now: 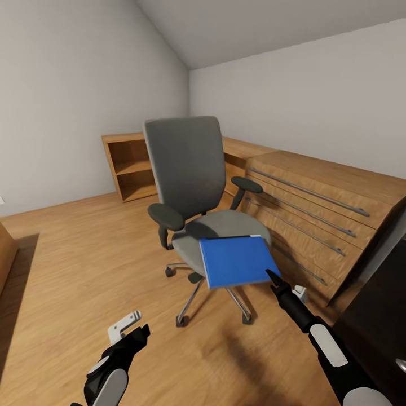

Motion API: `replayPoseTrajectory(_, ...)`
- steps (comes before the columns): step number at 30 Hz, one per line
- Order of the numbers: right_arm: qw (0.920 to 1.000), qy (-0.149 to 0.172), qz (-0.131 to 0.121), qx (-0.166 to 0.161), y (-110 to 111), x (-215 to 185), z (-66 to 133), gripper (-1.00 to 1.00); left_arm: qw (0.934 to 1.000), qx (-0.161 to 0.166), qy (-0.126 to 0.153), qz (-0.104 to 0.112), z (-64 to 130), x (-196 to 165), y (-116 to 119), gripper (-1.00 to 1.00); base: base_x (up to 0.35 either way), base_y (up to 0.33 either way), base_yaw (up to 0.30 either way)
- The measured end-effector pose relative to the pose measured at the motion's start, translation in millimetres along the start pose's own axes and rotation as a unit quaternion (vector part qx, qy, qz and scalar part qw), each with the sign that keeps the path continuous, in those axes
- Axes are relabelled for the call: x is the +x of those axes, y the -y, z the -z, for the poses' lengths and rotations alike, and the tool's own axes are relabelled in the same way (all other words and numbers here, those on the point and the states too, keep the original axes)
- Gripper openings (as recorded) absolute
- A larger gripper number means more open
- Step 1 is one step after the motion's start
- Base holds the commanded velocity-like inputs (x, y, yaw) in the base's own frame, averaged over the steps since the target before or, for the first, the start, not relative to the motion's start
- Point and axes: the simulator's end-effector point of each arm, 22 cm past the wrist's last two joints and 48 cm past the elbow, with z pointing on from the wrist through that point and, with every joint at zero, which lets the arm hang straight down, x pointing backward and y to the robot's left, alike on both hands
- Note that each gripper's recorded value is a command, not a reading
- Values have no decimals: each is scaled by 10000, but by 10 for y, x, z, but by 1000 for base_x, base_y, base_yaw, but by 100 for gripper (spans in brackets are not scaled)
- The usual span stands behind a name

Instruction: In the bedroom, organize the workspace by keeping the computer under the desk, ensuring the monitor is on the desk, placing the keyboard on the desk next to the monitor, placing the mouse on the desk next to the keyboard, moving the folder from the swivel chair onto the desk next to the mouse, stacking the notebook on top of the folder with the pen on top of the notebook, and positioning the swivel chair next to the desk.

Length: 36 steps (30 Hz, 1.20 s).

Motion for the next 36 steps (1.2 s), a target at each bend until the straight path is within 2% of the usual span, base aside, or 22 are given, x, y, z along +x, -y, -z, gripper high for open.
replayPoseTrajectory(36,10000,-7,25,4,1,8,-3,100,10000,6,-8,-5,-1,7,4,100,28,1,0)
